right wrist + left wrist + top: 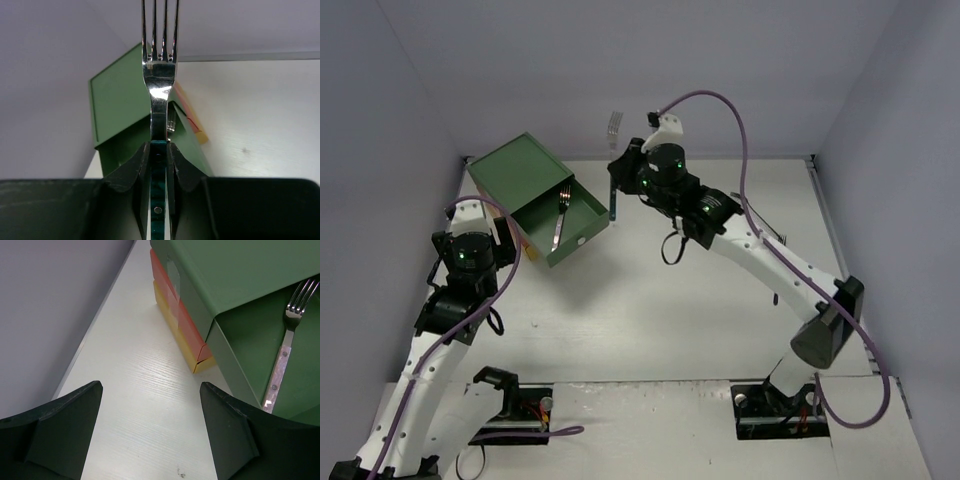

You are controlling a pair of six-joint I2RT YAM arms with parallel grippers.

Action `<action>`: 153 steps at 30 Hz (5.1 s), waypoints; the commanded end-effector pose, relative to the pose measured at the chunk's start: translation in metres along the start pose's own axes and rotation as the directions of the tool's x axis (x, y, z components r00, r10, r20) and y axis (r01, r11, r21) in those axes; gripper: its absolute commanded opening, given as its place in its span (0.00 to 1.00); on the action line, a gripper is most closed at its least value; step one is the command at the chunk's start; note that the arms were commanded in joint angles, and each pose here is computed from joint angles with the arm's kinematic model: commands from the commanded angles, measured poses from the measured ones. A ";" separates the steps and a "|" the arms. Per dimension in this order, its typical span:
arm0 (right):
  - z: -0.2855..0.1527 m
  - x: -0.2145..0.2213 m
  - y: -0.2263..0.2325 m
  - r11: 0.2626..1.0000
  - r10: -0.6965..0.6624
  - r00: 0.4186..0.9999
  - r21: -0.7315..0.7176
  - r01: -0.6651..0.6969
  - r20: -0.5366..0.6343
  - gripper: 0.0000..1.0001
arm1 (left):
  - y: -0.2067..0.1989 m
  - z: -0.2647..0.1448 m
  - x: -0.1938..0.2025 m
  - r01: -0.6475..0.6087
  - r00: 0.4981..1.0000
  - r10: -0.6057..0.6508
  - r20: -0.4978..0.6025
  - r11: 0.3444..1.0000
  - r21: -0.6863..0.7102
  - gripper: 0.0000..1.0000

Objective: Sort the eating utensils into containers

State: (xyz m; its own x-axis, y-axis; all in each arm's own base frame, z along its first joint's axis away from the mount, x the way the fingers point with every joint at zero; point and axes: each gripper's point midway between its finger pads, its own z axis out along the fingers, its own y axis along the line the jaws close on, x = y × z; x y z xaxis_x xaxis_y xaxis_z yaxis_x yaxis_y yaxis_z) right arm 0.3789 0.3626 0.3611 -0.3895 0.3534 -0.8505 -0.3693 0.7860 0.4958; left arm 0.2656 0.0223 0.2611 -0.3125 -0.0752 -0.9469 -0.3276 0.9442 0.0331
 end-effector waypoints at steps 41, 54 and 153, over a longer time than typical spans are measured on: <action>0.080 0.098 0.075 0.973 0.228 0.972 -0.047 -0.226 0.051 0.23 | -0.003 0.006 -0.013 0.083 0.995 -0.083 0.045 0.996 0.015 0.76; 0.068 0.073 0.069 0.994 0.106 0.989 -0.024 -0.104 0.102 0.33 | -0.003 0.007 -0.011 0.080 0.996 -0.080 0.041 0.997 0.010 0.76; -0.134 0.015 -0.225 0.950 -0.044 0.998 0.312 0.026 0.053 0.48 | -0.171 0.073 -0.038 -0.079 0.954 0.210 -0.212 0.863 0.499 0.48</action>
State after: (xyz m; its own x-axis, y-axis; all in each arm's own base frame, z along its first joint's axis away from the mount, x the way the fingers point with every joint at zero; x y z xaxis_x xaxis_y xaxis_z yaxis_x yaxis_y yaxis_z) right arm 0.3367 0.1312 0.2437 -0.3873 0.3154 -0.8663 -0.1075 0.9178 0.3822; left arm 0.3940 -0.1082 0.2068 -0.6768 0.1045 -0.7287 0.1799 0.9833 -0.0260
